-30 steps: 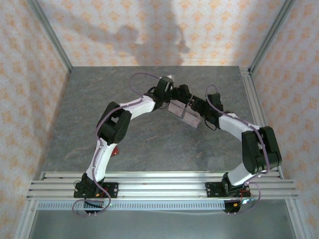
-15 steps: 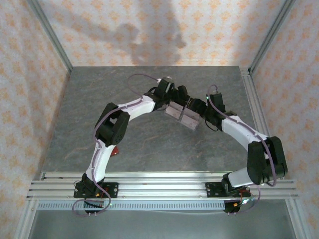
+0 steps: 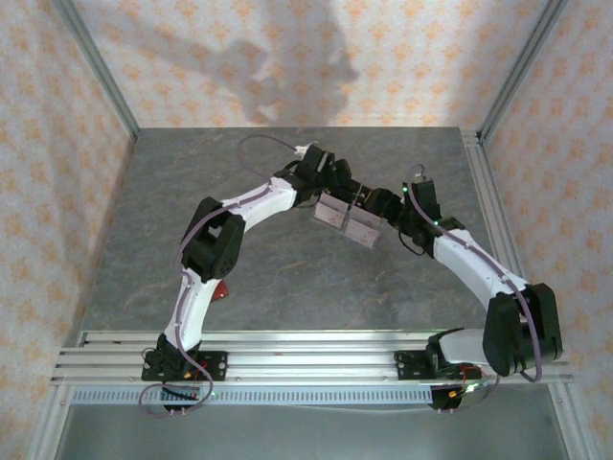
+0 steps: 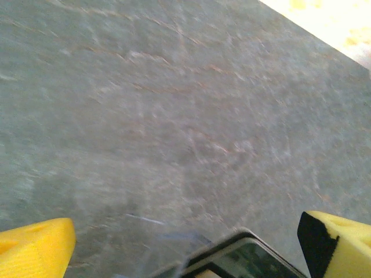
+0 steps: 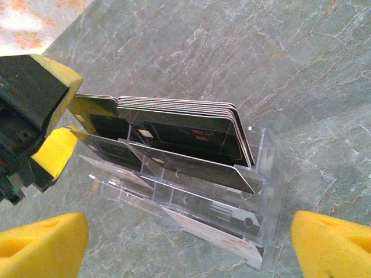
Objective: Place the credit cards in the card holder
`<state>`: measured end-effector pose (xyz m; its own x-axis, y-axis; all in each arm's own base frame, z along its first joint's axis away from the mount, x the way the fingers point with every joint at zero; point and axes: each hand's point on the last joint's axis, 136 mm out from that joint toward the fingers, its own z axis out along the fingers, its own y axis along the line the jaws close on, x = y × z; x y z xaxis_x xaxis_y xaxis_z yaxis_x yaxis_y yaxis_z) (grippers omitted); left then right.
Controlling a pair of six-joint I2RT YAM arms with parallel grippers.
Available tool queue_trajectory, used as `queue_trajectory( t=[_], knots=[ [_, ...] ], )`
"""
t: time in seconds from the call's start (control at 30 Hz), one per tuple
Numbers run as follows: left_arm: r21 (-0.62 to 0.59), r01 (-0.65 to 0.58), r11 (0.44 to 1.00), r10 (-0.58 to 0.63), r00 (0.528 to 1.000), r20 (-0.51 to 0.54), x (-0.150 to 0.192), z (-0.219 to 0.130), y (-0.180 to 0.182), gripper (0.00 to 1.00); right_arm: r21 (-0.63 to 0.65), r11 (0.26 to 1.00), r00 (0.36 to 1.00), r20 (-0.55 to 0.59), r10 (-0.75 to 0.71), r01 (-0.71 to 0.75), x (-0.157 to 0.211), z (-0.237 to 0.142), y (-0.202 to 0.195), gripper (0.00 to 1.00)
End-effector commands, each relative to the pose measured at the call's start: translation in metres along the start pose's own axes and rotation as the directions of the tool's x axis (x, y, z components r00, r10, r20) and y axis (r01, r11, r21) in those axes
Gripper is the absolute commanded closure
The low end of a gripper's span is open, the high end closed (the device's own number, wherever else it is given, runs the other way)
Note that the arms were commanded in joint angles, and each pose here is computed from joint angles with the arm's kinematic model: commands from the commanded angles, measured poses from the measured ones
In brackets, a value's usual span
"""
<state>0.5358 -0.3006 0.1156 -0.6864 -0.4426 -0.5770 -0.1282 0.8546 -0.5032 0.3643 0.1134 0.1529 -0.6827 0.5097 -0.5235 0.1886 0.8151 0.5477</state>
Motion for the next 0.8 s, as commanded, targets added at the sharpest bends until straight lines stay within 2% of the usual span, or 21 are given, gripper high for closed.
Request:
queue_trajectory(
  t=[0.0,0.17,0.27,0.37,0.47,0.53,0.6,0.7,0.77],
  knots=[
    [-0.087,0.005,0.996,0.002,0.997,0.077,-0.039,-0.009,0.017,0.0,-0.008,1.0,1.0,-0.011,-0.018,0.018,0.005,-0.008,0.001,0.1],
    [-0.091,0.02,0.996,-0.012,0.996,0.09,-0.056,-0.017,0.024,0.0,-0.048,0.999,1.0,-0.015,-0.024,0.023,0.002,-0.017,0.012,0.1],
    [-0.125,0.048,0.991,-0.033,0.992,0.123,-0.068,-0.049,0.043,0.0,-0.087,0.996,0.999,-0.038,-0.02,0.017,0.0,-0.021,0.024,0.12],
    [-0.231,0.129,0.964,-0.099,0.985,0.138,-0.074,-0.111,0.087,0.0,-0.14,0.99,0.995,-0.096,-0.011,-0.002,0.004,-0.022,0.04,0.15],
    [-0.402,0.208,0.892,-0.182,0.978,0.103,-0.056,-0.171,0.15,0.0,-0.183,0.983,0.99,-0.135,-0.027,0.002,0.012,-0.023,0.057,0.16],
    [-0.486,0.24,0.84,-0.21,0.971,0.117,-0.041,-0.21,0.183,0.0,-0.215,0.976,0.986,-0.159,-0.057,0.022,0.021,-0.023,0.072,0.16],
    [-0.551,0.302,0.778,-0.246,0.953,0.176,-0.029,-0.246,0.209,0.0,-0.239,0.97,0.981,-0.176,-0.084,0.041,0.03,-0.022,0.085,0.16],
    [-0.649,0.449,0.614,-0.32,0.893,0.315,-0.009,-0.299,0.25,0.0,-0.28,0.959,0.974,-0.199,-0.11,0.051,0.045,-0.019,0.106,0.17],
    [-0.673,0.477,0.565,-0.362,0.877,0.317,0.008,-0.308,0.265,0.0,-0.3,0.952,0.968,-0.22,-0.124,0.054,0.056,-0.018,0.116,0.17]
  ],
)
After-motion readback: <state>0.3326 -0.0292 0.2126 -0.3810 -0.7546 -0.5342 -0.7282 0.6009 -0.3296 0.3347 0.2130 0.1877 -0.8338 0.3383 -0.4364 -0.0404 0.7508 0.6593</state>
